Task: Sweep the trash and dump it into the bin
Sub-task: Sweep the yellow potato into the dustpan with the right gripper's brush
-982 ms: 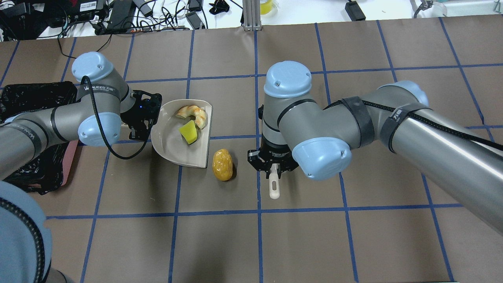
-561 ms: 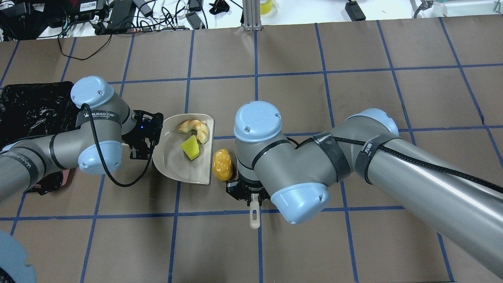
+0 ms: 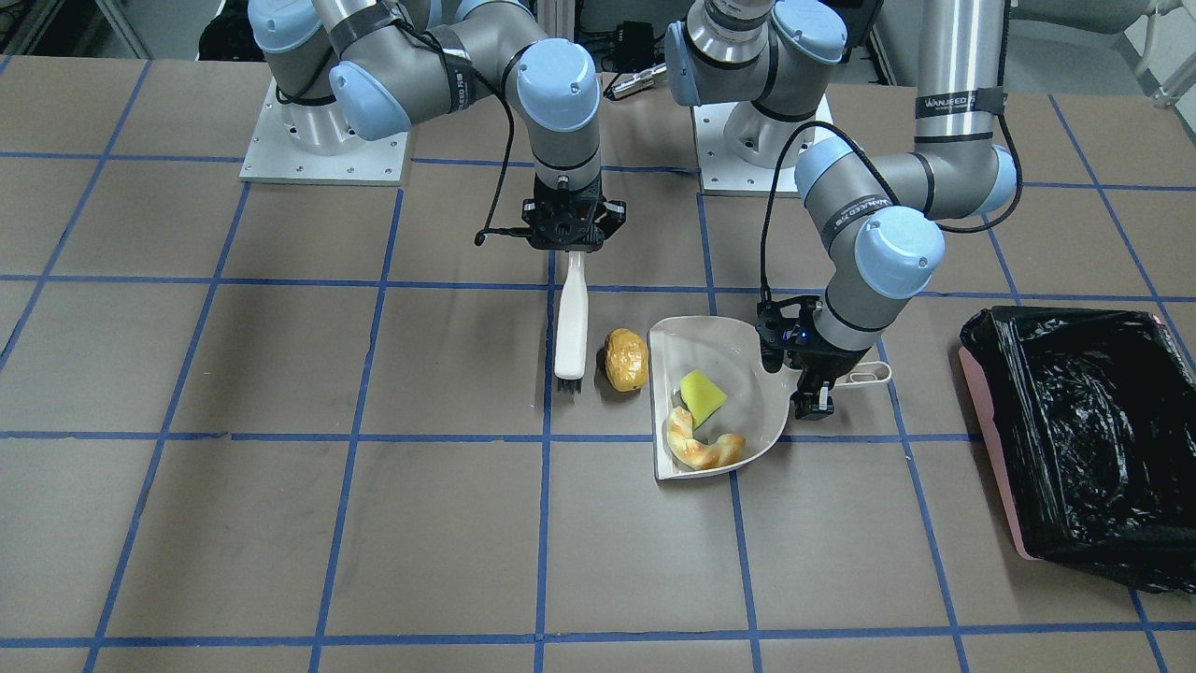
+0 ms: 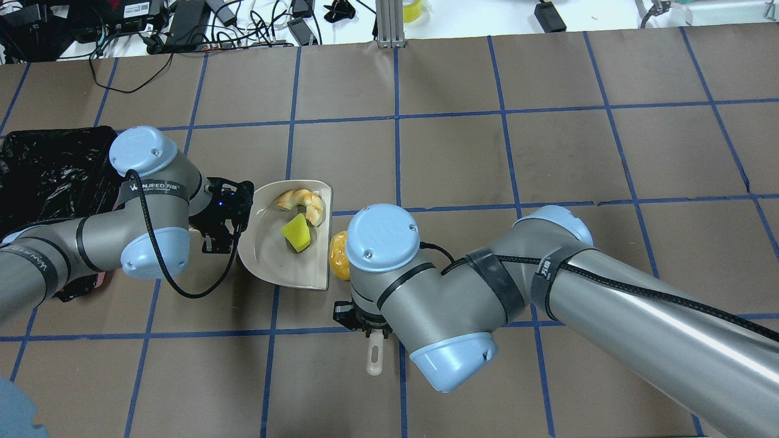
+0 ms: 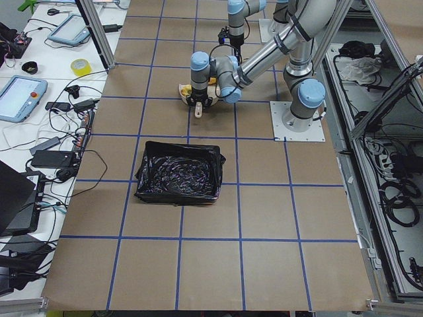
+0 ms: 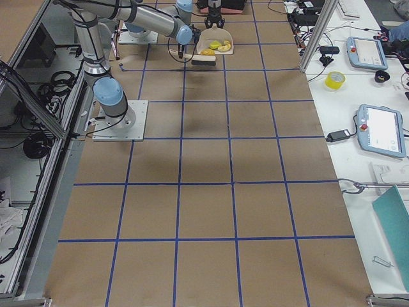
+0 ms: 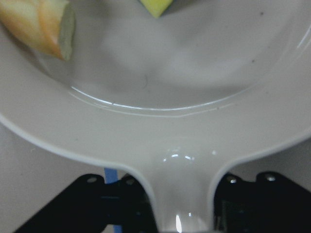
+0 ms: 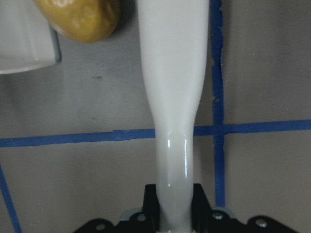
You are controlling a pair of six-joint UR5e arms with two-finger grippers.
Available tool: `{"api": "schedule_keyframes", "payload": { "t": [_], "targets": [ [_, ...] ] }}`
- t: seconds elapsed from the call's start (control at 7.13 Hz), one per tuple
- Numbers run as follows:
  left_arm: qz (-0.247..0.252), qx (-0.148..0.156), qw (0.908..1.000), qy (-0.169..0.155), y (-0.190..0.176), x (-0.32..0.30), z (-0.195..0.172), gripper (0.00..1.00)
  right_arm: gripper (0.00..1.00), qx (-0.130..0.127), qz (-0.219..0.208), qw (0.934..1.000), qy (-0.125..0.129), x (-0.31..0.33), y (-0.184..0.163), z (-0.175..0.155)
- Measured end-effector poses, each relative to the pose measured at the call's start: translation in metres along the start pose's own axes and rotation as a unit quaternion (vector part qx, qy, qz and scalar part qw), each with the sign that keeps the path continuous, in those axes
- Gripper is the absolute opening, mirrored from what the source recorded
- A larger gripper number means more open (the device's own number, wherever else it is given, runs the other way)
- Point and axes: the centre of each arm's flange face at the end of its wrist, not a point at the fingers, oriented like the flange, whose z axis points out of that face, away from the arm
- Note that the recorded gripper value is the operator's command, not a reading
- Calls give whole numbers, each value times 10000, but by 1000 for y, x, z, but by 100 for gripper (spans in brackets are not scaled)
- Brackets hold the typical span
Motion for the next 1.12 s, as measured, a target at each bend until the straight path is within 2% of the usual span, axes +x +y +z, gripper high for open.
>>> {"api": "schedule_keyframes", "payload": {
  "t": [0.42,0.7,0.84,1.12],
  "targets": [
    [-2,-3,10000,-13,0,-1,-1,0,0,163,271,9984,-464,-60,-5,13],
    [-8,-3,10000,-16,1,-2,-1,0,0,189,600,9948,-803,-106,-17,2],
    [-6,-4,10000,-28,1,-2,-1,0,0,120,698,9942,-815,-121,-22,-9],
    [-10,11,10000,-44,5,-4,-2,0,0,27,718,9956,-602,-126,-29,-20]
  ]
}}
